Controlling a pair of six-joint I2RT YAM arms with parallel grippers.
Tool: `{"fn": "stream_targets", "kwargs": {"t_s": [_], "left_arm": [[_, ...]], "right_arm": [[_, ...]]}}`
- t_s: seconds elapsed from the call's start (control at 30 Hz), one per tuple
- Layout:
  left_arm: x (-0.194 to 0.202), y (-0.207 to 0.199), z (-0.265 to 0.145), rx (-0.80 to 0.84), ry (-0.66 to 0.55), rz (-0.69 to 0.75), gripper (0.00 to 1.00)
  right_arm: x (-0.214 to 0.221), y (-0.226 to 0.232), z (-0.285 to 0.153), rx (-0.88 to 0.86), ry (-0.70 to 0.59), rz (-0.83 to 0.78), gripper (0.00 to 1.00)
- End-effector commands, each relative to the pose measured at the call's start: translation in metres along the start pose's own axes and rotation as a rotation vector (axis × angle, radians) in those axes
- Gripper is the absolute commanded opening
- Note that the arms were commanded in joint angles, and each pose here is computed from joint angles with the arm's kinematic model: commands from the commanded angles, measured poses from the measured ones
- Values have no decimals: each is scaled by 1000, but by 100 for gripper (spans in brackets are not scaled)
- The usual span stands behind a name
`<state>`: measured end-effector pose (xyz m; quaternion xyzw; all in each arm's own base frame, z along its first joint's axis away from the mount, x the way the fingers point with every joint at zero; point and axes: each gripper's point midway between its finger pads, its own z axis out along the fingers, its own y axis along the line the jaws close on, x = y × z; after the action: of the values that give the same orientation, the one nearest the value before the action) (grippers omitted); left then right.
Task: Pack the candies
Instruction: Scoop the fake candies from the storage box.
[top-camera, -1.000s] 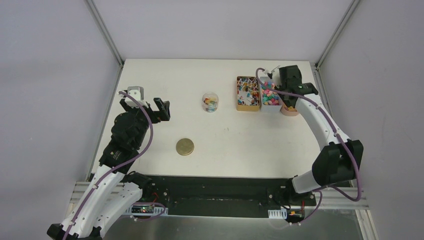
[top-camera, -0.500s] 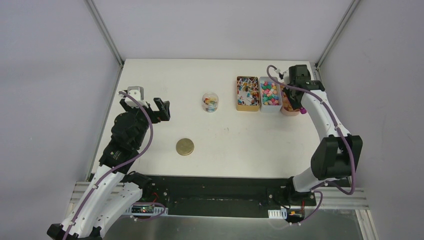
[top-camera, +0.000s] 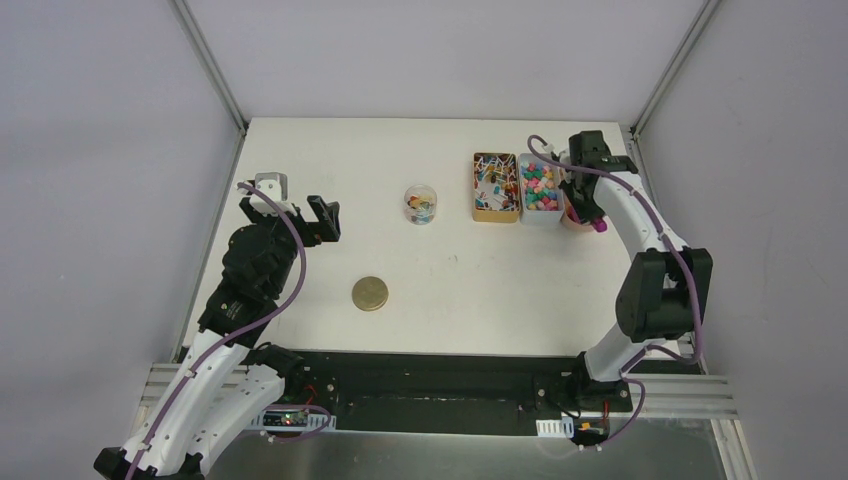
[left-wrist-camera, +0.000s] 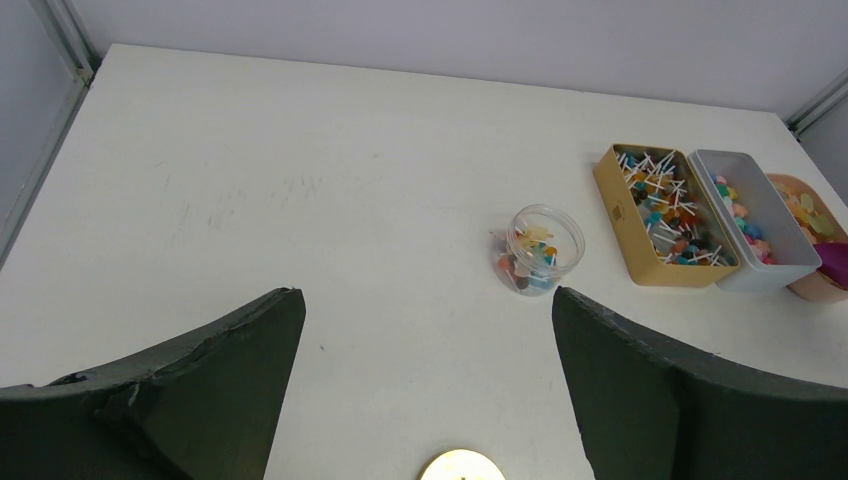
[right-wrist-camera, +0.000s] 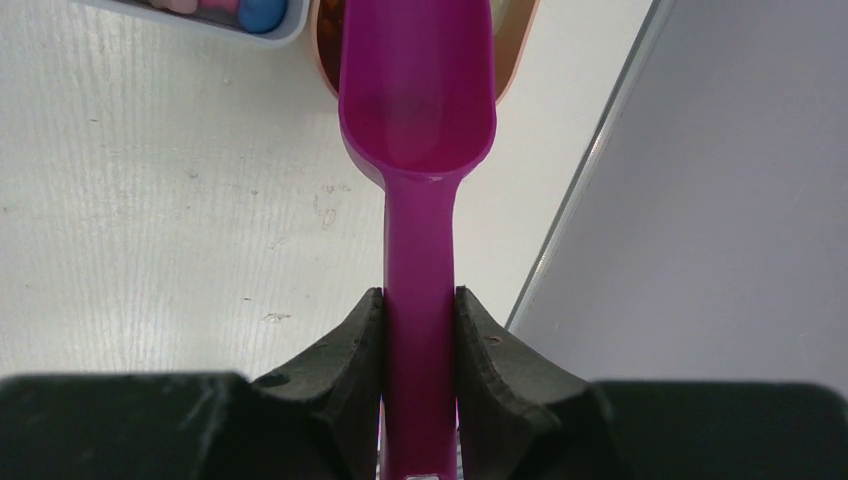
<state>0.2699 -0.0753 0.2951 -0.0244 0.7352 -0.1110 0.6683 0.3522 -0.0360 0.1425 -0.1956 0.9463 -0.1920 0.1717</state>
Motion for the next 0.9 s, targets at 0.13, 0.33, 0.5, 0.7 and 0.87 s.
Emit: {"fn": "stream_targets", "kwargs": {"t_s": [0.13,0.33,0.5,0.7,0.87], "left_arm": [[-3,4,0,-15,-14,15,99],[-3,4,0,-14,-13,15,99],[-4,3,0,-11,-14,14,99],[-3,3,1,-13,-11,15,99],[-3,3,1,-14,-12,15,99]], "right_arm": [[-21,-4,13,14,-49,36,0],[-26,4,26,-6,-69,42,0],[-24,7,35,1,-84,51,0],[-22,11,43,1,-107,75,0],[-21,12,47,9,-128,90,0]]}}
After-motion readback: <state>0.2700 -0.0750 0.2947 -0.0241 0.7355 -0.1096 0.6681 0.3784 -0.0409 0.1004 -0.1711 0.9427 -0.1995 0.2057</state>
